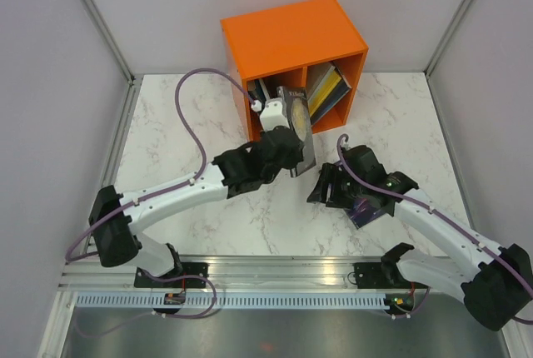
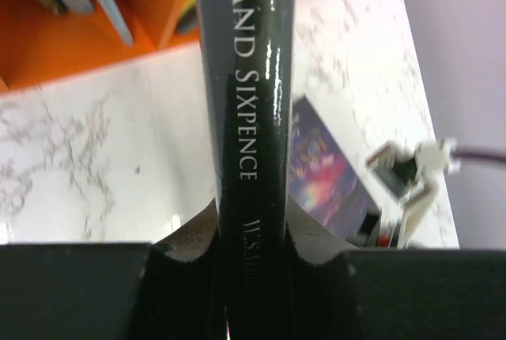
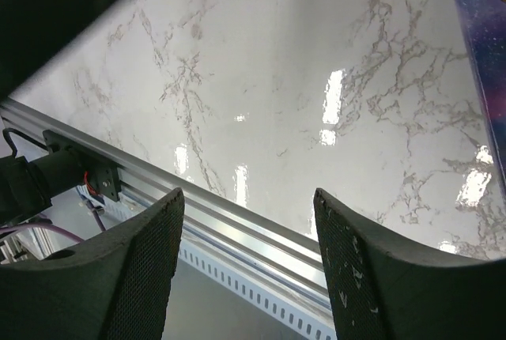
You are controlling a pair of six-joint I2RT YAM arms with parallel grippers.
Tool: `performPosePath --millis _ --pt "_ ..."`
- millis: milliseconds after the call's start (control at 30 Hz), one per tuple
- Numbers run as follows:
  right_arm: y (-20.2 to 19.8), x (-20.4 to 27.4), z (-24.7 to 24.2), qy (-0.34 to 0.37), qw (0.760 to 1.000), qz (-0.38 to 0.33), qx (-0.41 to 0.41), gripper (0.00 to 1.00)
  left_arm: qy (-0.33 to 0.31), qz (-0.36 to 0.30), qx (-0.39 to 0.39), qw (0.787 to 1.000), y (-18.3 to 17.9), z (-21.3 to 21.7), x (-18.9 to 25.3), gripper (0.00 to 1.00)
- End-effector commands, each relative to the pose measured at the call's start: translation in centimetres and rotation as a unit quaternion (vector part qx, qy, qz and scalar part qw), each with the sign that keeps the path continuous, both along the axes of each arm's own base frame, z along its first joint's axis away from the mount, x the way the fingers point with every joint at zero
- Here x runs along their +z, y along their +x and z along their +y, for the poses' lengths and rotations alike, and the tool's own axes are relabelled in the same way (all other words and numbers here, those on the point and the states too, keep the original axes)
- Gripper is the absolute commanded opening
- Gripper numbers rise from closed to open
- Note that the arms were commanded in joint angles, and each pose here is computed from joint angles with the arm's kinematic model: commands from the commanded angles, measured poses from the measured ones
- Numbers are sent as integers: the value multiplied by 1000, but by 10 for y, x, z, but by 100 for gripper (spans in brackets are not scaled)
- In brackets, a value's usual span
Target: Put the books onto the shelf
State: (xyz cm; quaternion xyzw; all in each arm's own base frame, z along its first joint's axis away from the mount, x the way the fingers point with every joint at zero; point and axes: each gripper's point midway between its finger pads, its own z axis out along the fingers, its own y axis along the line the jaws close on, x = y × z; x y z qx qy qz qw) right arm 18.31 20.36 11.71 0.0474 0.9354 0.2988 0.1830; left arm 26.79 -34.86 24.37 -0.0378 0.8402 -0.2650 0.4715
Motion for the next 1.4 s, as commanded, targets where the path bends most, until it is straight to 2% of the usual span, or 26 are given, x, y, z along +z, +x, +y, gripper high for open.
performPosePath --millis 0,333,633,900,1167,1367 --pt "-6 -1 -13 -17 1000 0 -13 71 4 -106 78 991 41 1 68 2" --pt "-9 -5 -24 -23 999 5 -26 72 98 -140 150 974 70 7 81 2" --pt "-12 -10 -30 -29 999 14 -27 72 71 -88 164 980 52 17 55 2" --pt "-13 -13 -30 -32 999 19 -24 72 74 -70 169 980 43 25 39 2" --pt "-15 -18 -32 -40 999 23 -20 72 91 -96 204 970 57 29 48 2" --pt "-14 -22 -32 -48 998 27 -13 72 58 -162 227 959 82 17 71 2"
